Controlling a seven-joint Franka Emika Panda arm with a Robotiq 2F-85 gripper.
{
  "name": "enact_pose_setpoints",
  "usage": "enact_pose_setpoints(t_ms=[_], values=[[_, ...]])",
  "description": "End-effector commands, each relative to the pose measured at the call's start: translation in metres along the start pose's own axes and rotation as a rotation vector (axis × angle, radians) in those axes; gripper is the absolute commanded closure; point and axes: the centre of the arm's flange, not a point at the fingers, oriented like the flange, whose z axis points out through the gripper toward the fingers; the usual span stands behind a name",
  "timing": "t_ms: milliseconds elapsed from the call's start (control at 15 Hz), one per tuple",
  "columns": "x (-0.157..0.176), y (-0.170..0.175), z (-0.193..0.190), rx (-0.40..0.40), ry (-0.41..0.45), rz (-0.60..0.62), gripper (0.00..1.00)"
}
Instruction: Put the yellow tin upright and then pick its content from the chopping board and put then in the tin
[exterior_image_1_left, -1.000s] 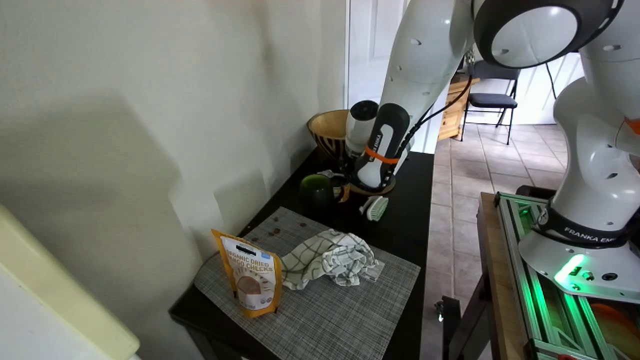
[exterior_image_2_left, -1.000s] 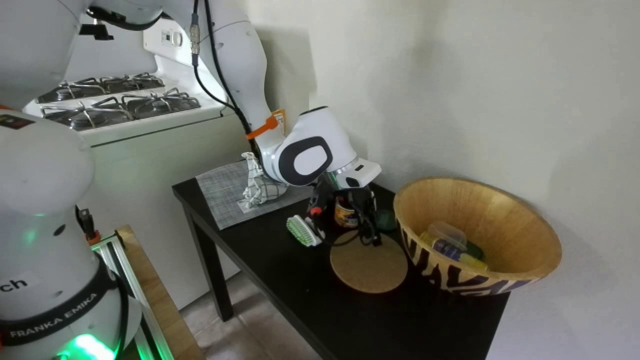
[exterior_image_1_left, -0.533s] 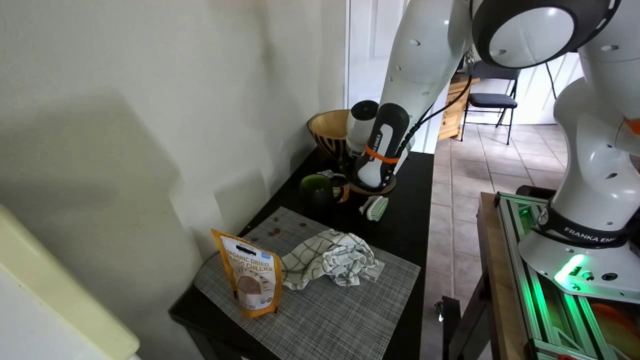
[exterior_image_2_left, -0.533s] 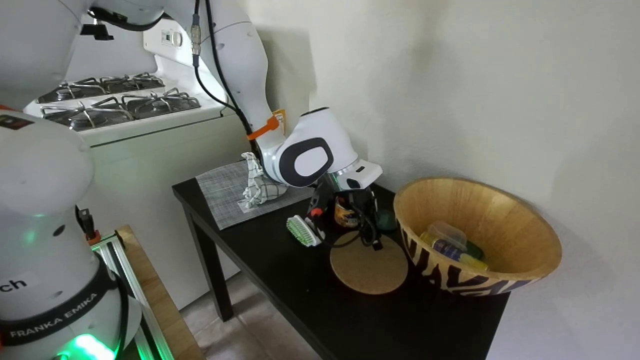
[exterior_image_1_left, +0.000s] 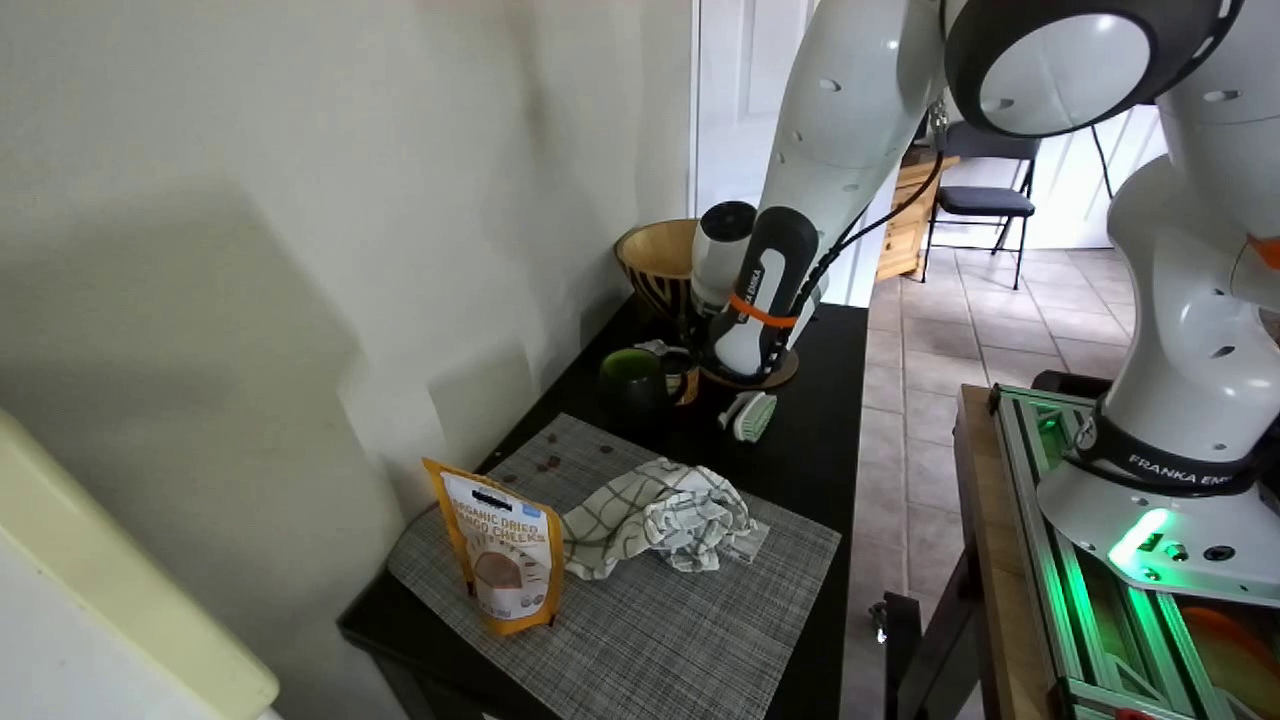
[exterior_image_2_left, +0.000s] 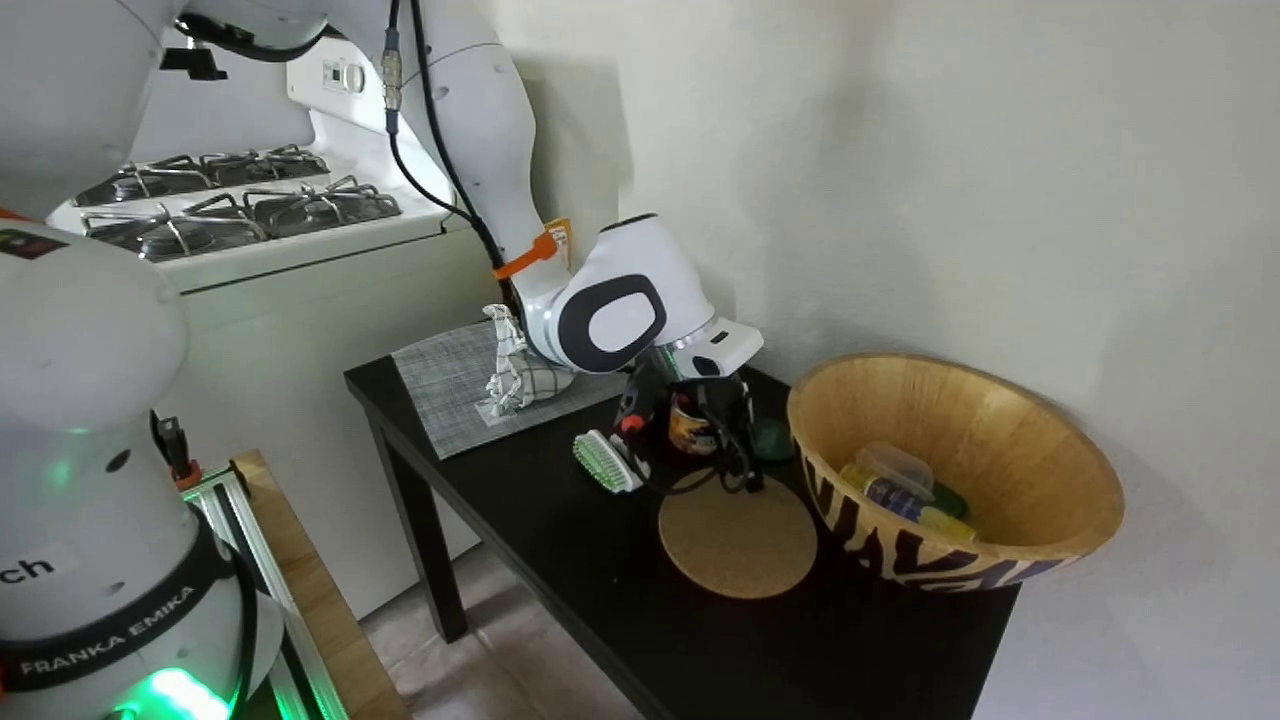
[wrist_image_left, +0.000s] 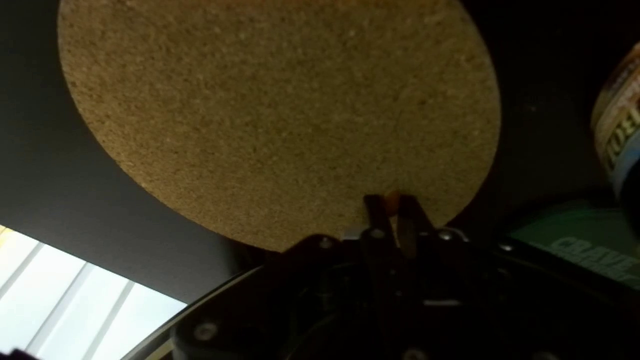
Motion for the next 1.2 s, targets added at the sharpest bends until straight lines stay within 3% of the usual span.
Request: enact_pose_setpoints(t_ms=[0, 267, 533, 867, 1133], values=[[-0.003, 0.004, -0.016, 0.023, 0.001, 0.020, 0.97], [0.006, 0.010, -0.045, 0.080, -0.004, 0.023, 0.97], [0.010, 0.020, -0.064, 0.090, -0.020, 0.017, 0.97], [0.005, 0.023, -0.093, 0.245, -0.105, -0.105, 0.97], [0.000, 0.006, -0.109, 0.356, -0.117, -0.169, 0.97]])
